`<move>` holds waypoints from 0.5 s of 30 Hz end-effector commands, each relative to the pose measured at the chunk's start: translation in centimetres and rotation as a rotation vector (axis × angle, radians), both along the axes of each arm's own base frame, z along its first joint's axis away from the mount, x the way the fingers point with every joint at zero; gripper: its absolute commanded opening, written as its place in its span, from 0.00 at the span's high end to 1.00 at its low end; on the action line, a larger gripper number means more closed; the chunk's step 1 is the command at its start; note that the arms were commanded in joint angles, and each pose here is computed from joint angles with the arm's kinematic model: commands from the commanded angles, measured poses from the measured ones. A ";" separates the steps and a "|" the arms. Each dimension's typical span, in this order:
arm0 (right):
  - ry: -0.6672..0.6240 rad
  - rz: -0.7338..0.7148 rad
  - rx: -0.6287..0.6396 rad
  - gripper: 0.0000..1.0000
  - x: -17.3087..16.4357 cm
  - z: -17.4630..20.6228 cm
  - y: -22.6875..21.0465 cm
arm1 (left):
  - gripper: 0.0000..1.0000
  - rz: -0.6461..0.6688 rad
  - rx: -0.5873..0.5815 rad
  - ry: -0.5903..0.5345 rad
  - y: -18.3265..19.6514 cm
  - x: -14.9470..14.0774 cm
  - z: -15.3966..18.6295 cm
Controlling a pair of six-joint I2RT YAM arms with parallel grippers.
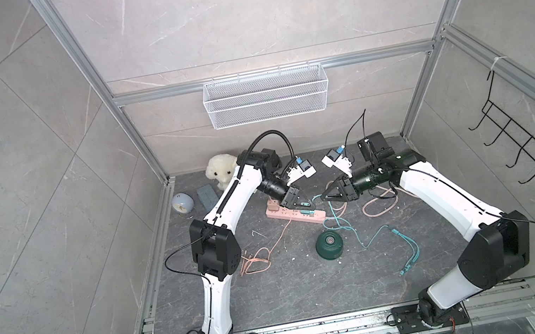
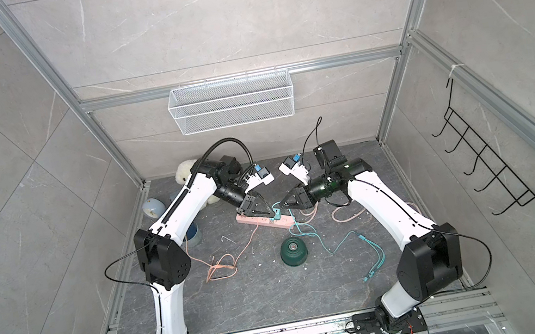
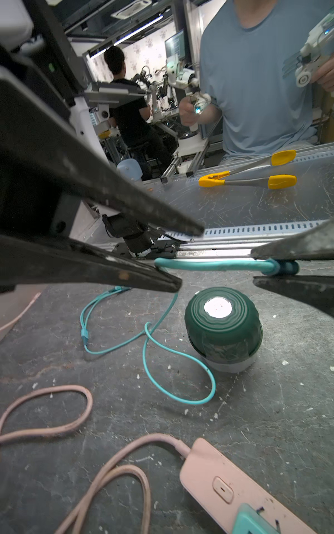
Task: Charge the cordless meat grinders
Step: Pick up the charging cable from the center of the board, then insert the charging cable into the plug.
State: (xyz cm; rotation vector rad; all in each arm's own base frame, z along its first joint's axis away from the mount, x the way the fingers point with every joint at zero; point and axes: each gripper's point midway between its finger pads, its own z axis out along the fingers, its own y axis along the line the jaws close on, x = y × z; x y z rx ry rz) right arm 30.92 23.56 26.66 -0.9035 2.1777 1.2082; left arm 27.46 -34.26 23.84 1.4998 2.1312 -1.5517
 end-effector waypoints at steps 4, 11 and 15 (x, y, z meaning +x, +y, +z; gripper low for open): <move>-0.061 -0.184 -0.171 0.55 2.3 -1.2 -2.4 | 1.00 0.384 0.054 -0.222 -0.3 7.7 -1.0; -0.050 -0.267 -0.242 0.56 2.8 -2.8 -3.8 | 1.00 0.694 0.065 -0.386 -0.9 13.0 -2.8; -0.044 -0.314 -0.273 0.58 3.3 -3.7 -4.7 | 1.00 0.835 0.062 -0.466 -2.3 14.2 -3.9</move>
